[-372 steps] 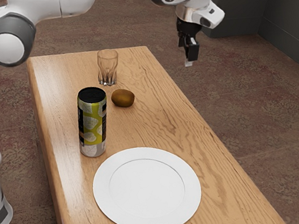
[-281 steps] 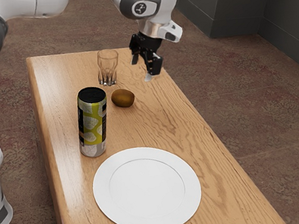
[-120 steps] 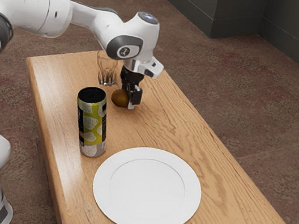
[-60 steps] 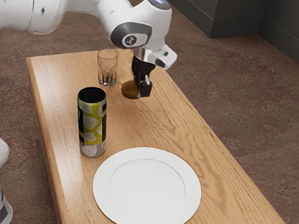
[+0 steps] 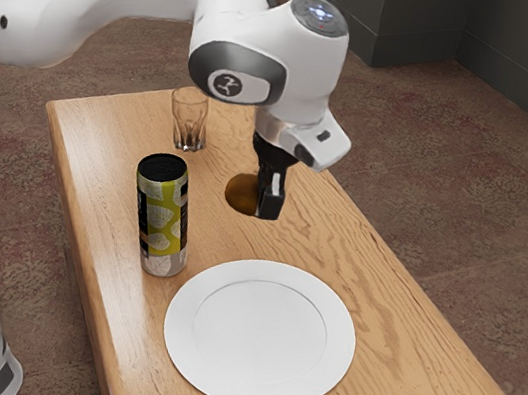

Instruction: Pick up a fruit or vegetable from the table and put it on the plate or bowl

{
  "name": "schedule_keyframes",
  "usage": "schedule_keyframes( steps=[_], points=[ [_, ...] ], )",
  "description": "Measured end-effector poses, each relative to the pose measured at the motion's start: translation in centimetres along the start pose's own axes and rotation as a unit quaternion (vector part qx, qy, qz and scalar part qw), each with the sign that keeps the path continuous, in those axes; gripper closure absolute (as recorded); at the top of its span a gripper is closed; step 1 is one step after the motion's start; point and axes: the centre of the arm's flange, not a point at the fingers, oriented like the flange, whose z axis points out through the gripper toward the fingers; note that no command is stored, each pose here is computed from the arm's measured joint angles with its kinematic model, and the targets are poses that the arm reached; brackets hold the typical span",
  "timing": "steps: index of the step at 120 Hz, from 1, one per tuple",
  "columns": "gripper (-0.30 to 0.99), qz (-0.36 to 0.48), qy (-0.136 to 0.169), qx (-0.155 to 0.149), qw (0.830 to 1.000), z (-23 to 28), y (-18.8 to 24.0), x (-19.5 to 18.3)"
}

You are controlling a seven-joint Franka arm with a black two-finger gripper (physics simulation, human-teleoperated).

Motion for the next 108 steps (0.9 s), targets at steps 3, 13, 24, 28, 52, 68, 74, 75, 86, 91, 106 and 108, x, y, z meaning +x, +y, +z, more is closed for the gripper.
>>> schedule_keyframes(
  steps=[3,13,24,28,52,68,74,75,86,91,106,108],
  points=[
    [0.45,0.006,-0.004,0.000,1.000,0.1,0.9,-0.2],
    [0.45,0.035,-0.008,0.003,0.999,-0.2,5.1,-0.8],
    [0.45,0.060,-0.006,0.008,0.998,-0.8,9.3,-1.5],
    [0.45,0.069,-0.006,0.011,0.998,-0.8,10.9,-1.6],
    [0.45,0.092,0.003,0.012,0.996,1.3,15.6,0.1],
    [0.24,0.081,0.017,0.010,0.997,1.2,15.8,0.6],
    [0.17,0.076,0.020,0.008,0.997,1.2,15.7,0.8],
    [0.16,0.075,0.020,0.008,0.997,1.2,15.7,0.9],
    [0.08,0.070,0.027,0.001,0.997,0.9,15.5,1.6],
    [0.06,0.070,0.035,-0.011,0.997,0.2,15.0,3.0],
    [0.03,0.033,0.093,-0.018,0.995,-4.2,7.5,8.5],
    [0.02,0.009,0.095,-0.015,0.995,-4.1,4.3,9.2]
  ],
)
